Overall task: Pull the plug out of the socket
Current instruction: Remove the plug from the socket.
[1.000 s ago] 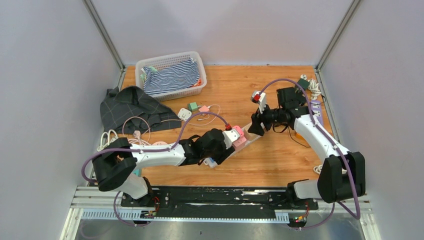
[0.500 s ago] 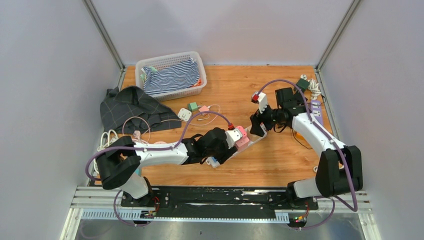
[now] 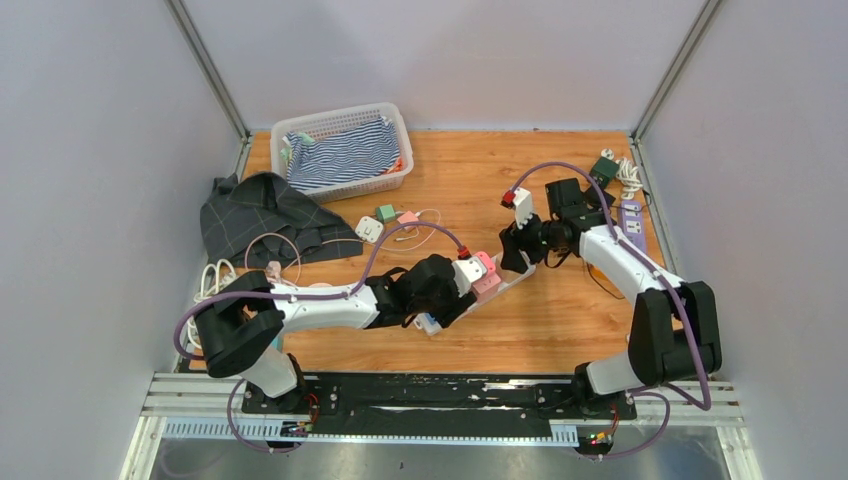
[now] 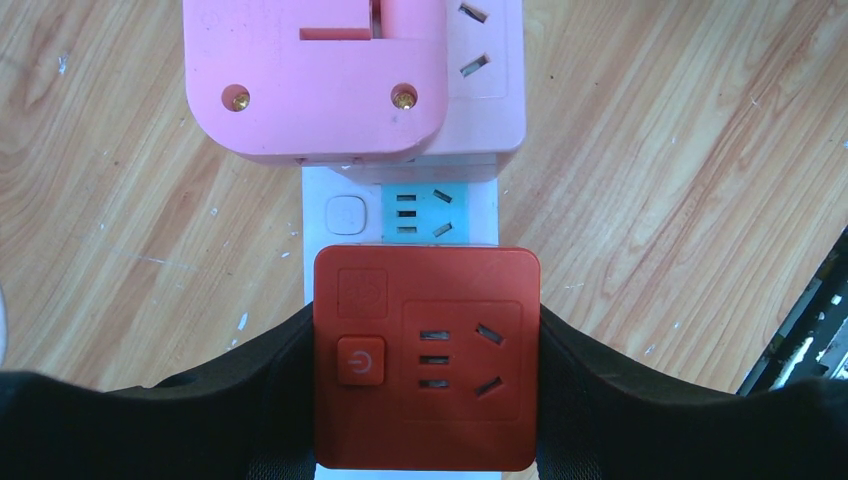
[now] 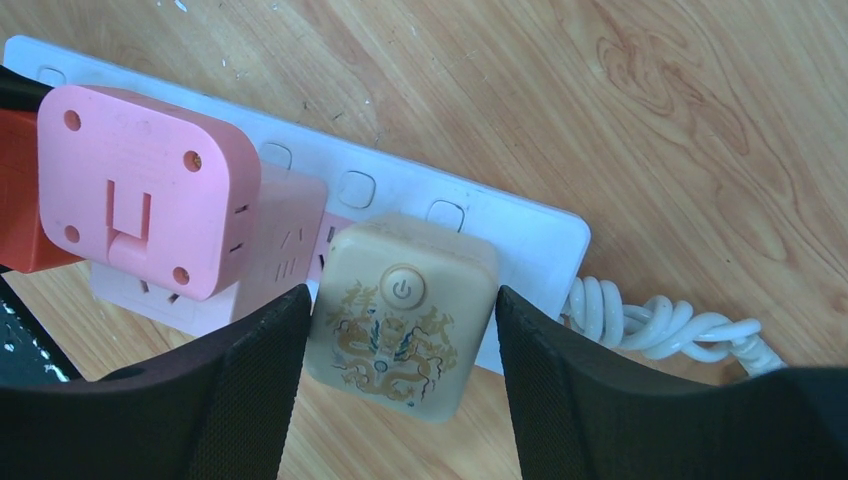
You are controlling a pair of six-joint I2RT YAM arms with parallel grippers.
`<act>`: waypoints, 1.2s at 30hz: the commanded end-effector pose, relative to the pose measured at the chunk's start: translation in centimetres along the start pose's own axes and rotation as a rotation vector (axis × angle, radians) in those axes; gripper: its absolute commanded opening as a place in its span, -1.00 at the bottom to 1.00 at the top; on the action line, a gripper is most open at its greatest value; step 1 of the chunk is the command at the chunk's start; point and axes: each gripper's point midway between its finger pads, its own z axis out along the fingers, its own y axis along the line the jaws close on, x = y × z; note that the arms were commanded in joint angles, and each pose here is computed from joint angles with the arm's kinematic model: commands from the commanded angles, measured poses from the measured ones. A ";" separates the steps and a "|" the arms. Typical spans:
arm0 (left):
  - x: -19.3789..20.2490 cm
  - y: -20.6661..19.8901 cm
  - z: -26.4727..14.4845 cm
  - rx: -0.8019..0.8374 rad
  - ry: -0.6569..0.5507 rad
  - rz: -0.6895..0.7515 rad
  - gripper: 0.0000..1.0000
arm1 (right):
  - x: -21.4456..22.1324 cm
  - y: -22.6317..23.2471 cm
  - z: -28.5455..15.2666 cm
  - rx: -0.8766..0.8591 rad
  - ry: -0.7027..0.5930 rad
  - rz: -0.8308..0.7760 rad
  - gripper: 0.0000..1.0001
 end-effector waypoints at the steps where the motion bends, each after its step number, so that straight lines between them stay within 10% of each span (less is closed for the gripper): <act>1: 3.1 -1.5 0.5 0.066 0.105 0.036 -0.67 | 1.6 -0.4 1.0 0.032 0.058 0.058 0.34; 22: 1.9 0.5 0.3 -0.057 0.076 -0.007 -0.84 | 2.5 -0.2 1.0 0.083 0.128 0.028 0.24; 28: 2.4 0.4 0.2 -0.050 0.084 0.010 -0.85 | -1.0 1.2 -1.4 0.031 -0.008 0.043 0.99; 36: 2.9 0.1 0.0 -0.022 0.090 0.038 -0.85 | -2.5 0.6 -4.2 0.036 -0.123 -0.015 1.00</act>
